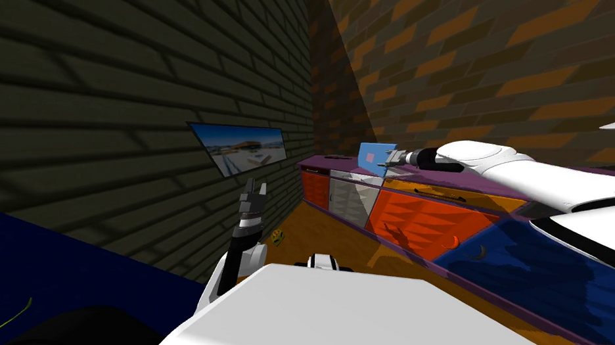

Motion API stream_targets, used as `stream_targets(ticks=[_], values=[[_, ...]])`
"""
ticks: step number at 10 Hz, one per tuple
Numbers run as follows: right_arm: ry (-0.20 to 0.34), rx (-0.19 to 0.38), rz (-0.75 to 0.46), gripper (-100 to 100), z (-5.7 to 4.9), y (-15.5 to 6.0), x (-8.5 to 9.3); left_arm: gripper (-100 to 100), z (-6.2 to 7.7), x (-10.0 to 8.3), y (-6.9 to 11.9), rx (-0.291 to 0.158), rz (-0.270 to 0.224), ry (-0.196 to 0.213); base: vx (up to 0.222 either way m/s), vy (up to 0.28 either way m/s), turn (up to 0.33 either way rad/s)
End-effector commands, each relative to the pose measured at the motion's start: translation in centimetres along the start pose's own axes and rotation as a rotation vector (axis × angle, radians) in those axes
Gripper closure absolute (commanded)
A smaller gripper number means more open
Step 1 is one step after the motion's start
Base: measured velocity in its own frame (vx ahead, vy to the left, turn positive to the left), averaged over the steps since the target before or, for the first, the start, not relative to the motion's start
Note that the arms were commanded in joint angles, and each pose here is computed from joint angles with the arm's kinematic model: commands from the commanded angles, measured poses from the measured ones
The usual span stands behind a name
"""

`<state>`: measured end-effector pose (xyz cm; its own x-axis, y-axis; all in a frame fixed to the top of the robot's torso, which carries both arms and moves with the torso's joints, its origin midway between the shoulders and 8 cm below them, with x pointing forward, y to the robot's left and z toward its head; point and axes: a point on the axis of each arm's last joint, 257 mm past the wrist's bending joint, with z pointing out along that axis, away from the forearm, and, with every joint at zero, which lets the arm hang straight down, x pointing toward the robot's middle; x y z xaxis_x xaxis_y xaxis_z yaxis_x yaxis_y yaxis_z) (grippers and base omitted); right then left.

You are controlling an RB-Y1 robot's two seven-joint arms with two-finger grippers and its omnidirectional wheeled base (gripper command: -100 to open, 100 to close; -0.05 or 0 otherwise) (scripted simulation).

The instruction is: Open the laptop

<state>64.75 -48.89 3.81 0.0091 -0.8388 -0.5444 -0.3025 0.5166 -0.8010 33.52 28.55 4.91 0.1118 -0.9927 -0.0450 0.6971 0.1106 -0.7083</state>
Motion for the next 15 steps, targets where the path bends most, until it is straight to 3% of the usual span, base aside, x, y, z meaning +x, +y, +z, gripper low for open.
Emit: stream_targets(ticks=[1,5,8,9,15], values=[[0.051,0.069,-0.039,-100,-1.6,-4.6,0.6,0,0.0,0.0,0.0,0.000,0.000,0.000,-0.011,0.029,0.044],[0.107,0.140,-0.072,-100,-4.0,-9.1,1.8,0,0.0,0.0,0.0,0.000,0.000,0.000,-0.007,0.026,0.024],[0.106,0.140,-0.070,-100,-4.0,-9.0,1.7,0,0.0,0.0,0.0,0.000,0.000,0.000,0.000,0.003,-0.001],[0.105,0.140,-0.070,100,-4.0,-9.0,1.6,0,0.0,0.0,0.0,0.000,0.000,0.000,0.000,0.000,0.000],[0.057,0.103,0.197,100,-5.4,-8.9,1.7,0,0.0,0.0,0.0,0.000,0.000,0.000,0.030,-0.097,0.001]])
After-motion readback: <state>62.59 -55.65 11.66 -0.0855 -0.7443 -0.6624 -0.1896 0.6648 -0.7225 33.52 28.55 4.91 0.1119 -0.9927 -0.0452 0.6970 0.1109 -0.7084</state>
